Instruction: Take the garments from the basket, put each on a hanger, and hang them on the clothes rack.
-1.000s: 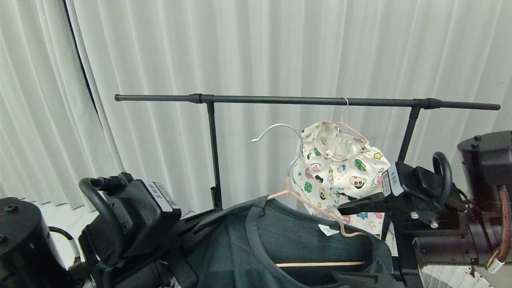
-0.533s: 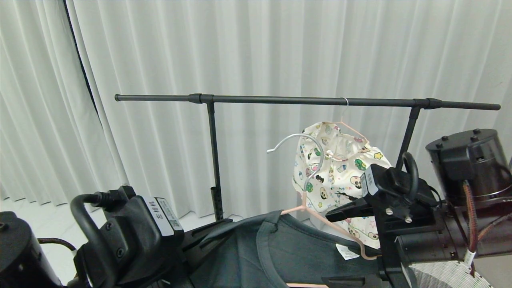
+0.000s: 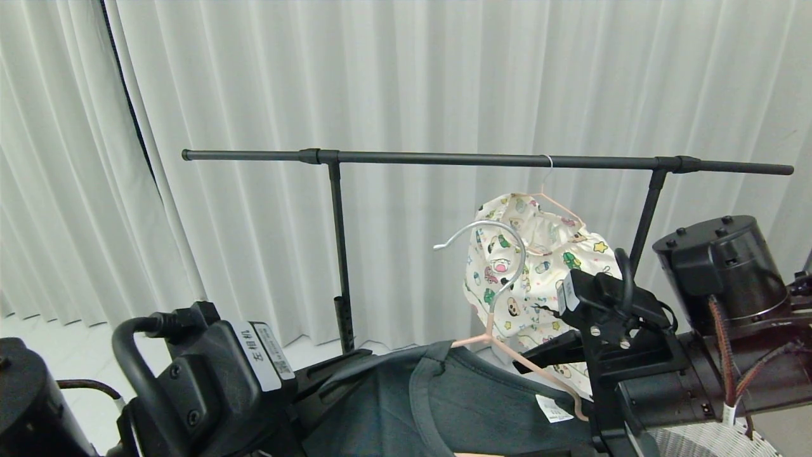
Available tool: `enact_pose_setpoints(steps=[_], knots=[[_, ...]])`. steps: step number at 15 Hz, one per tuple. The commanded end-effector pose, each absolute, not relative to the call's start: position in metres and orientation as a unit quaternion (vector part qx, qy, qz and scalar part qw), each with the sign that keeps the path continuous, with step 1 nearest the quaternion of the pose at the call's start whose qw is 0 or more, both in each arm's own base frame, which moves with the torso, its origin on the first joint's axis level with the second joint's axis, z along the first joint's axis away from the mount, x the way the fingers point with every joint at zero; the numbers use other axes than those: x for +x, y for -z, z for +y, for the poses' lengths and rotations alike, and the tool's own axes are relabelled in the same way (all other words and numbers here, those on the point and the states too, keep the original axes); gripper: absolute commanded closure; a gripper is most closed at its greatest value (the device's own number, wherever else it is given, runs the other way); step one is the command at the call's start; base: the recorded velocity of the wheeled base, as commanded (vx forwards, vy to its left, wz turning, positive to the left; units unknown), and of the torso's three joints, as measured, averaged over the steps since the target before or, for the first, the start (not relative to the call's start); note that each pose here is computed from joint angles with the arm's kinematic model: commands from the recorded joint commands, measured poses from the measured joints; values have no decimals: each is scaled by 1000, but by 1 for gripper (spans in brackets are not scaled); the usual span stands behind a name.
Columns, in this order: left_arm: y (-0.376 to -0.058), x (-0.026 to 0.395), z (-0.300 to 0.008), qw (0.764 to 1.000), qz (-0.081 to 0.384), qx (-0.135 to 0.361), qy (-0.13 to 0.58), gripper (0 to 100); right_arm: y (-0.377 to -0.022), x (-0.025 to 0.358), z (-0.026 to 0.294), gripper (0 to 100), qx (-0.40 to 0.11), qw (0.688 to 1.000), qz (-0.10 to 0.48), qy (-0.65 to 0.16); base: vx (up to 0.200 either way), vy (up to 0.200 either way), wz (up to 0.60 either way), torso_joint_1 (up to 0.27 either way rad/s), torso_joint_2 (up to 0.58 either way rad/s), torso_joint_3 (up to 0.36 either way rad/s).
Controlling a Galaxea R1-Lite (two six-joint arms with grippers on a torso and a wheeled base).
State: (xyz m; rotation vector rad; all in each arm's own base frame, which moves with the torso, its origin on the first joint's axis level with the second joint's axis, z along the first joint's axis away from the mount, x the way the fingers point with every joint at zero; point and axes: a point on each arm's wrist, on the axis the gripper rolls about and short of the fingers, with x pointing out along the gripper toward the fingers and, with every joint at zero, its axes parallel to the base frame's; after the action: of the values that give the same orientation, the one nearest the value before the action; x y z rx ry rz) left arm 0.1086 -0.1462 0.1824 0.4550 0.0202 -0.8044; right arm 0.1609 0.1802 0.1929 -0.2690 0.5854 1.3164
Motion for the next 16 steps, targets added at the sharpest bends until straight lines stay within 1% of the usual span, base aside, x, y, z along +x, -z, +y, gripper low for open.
enact_pose_setpoints(steps=[1,5,6,11,15,16], knots=[[-182,109,-147,894,10,220,390,100,-191,161,181,0,-123,742,271,-601,0,0,0,0,0,0],[-183,109,-147,893,9,220,392,100,-189,158,182,0,-125,736,280,-604,0,0,0,0,0,0],[-183,109,-147,893,9,220,392,100,-189,159,182,100,-125,736,280,-604,0,0,0,0,0,0],[-183,109,-147,893,9,220,392,100,-188,160,183,100,-127,738,282,-600,0,0,0,0,0,0],[-182,108,-146,893,10,220,393,100,-192,160,183,100,-128,743,266,-601,0,0,0,0,0,0],[-182,108,-147,892,10,220,394,0,-194,160,182,100,-129,745,258,-601,0,0,0,0,0,0]])
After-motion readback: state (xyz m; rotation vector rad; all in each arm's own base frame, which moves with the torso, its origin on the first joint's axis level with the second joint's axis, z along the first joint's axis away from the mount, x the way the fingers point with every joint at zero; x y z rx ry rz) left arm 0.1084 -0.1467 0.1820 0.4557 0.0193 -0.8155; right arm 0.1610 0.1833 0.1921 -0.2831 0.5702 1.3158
